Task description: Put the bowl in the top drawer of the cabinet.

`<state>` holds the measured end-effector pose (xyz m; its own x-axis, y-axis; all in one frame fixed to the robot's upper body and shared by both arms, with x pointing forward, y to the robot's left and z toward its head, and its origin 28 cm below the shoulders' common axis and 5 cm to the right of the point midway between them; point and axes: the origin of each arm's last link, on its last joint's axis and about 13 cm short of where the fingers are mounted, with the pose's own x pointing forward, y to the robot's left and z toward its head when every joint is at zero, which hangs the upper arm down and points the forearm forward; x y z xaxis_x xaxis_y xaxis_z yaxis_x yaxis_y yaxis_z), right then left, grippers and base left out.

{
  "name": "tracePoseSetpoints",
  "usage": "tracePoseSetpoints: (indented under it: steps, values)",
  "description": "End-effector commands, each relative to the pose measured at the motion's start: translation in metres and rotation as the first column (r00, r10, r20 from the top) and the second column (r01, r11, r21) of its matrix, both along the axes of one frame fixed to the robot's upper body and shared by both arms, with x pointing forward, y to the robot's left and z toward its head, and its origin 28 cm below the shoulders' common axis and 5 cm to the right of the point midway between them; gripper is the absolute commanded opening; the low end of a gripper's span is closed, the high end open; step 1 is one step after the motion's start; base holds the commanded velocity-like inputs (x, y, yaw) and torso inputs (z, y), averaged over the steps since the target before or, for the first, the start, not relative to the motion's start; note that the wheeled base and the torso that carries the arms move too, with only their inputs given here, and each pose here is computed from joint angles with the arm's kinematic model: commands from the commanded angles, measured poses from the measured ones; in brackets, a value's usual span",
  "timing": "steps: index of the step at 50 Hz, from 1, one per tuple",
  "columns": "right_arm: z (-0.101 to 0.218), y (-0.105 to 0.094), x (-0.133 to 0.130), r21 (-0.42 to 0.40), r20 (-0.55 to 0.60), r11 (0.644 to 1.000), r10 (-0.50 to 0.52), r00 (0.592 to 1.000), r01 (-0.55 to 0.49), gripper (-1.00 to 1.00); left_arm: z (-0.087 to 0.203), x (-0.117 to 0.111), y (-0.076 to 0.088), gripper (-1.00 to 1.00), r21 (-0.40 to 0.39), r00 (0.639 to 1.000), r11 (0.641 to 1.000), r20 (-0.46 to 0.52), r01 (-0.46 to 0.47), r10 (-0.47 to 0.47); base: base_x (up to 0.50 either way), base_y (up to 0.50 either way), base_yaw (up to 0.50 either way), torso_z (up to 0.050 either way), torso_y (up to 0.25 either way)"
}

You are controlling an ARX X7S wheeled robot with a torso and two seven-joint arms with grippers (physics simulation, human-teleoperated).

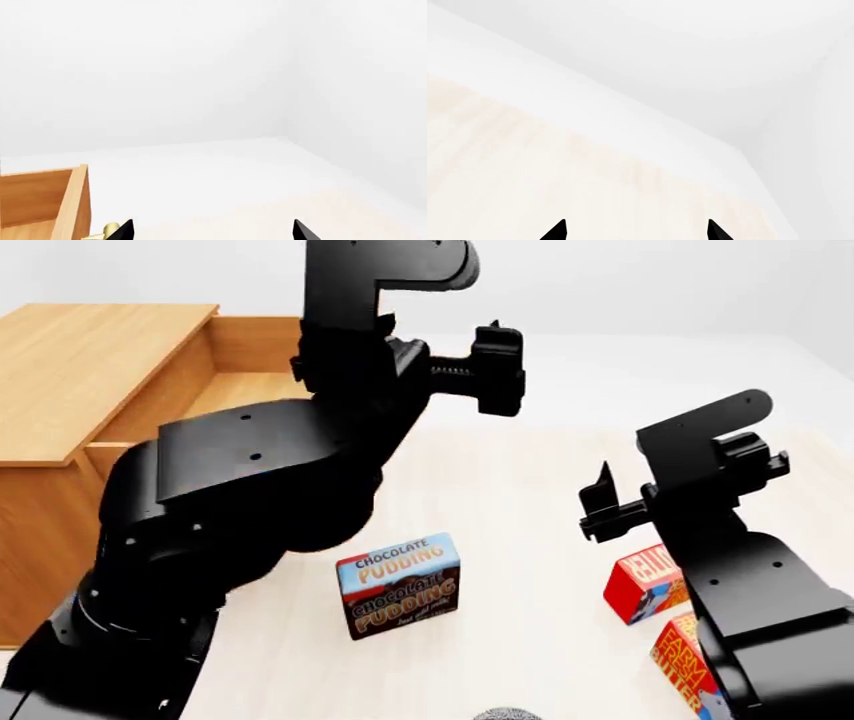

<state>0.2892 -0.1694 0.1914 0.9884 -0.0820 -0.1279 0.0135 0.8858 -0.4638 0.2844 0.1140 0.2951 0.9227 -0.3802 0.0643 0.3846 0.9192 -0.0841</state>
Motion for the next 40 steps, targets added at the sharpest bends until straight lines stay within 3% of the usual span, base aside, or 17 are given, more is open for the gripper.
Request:
tracePoseSetpoints:
  steps: [1,4,8,12,16,19,22,25,32,40]
  values:
    - [-0.003,0.001,0.002,0.003,-0.004,1.0,0.003,1.0,-0.003,1.0,0.002,-0.043,-0.007,1.0,0.03,0.963,0.999,0.267,0.041,-0.047,0.0,0.0,0.0,0.0,0.0]
    - [-0.003,0.002,0.003,0.004,-0.004,1.0,0.004,1.0,-0.004,1.0,0.001,-0.051,-0.007,1.0,0.051,0.951,0.998,0.305,0.032,-0.046,0.0,0.0,0.0,0.0,0.0]
    - [-0.005,0.0,0.002,0.009,-0.003,1.0,0.002,1.0,-0.002,1.0,-0.01,-0.062,-0.006,1.0,0.11,0.955,0.993,0.289,0.043,-0.073,0.0,0.0,0.0,0.0,0.0]
    - [-0.005,-0.003,0.0,0.027,0.009,1.0,-0.009,1.0,0.008,1.0,-0.038,-0.068,-0.002,1.0,0.168,0.975,0.976,0.151,0.138,-0.164,0.0,0.0,0.0,0.0,0.0]
    - [-0.001,-0.006,-0.004,0.037,0.038,0.999,-0.026,0.999,0.025,1.0,-0.074,-0.073,0.005,1.0,0.195,0.96,0.94,-0.045,0.279,-0.275,0.0,0.0,0.0,0.0,0.0]
    - [0.004,-0.009,-0.007,0.047,0.062,0.998,-0.043,0.997,0.041,1.0,-0.098,-0.074,0.016,1.0,0.171,0.93,0.922,-0.188,0.347,-0.315,0.0,0.0,0.0,0.0,0.0]
    - [0.007,-0.011,-0.009,0.056,0.076,0.997,-0.057,0.995,0.053,1.0,-0.115,-0.076,0.025,1.0,0.161,0.913,0.916,-0.245,0.369,-0.325,0.0,0.0,0.0,0.0,0.0]
    - [0.008,-0.014,-0.01,0.07,0.084,0.995,-0.073,0.994,0.067,1.0,-0.132,-0.079,0.034,1.0,0.108,0.871,0.906,-0.343,0.409,-0.352,0.0,0.0,0.0,0.0,0.0]
    - [0.009,-0.016,-0.011,0.07,0.084,0.994,-0.09,0.992,0.085,1.0,-0.156,-0.09,0.048,1.0,0.03,0.813,0.898,-0.439,0.438,-0.382,0.0,0.0,0.0,0.0,0.0]
    - [0.011,-0.016,-0.012,0.062,0.087,0.994,-0.099,0.991,0.094,1.0,-0.176,-0.102,0.052,1.0,-0.016,0.759,0.886,-0.508,0.463,-0.406,0.0,0.0,0.0,0.0,0.0]
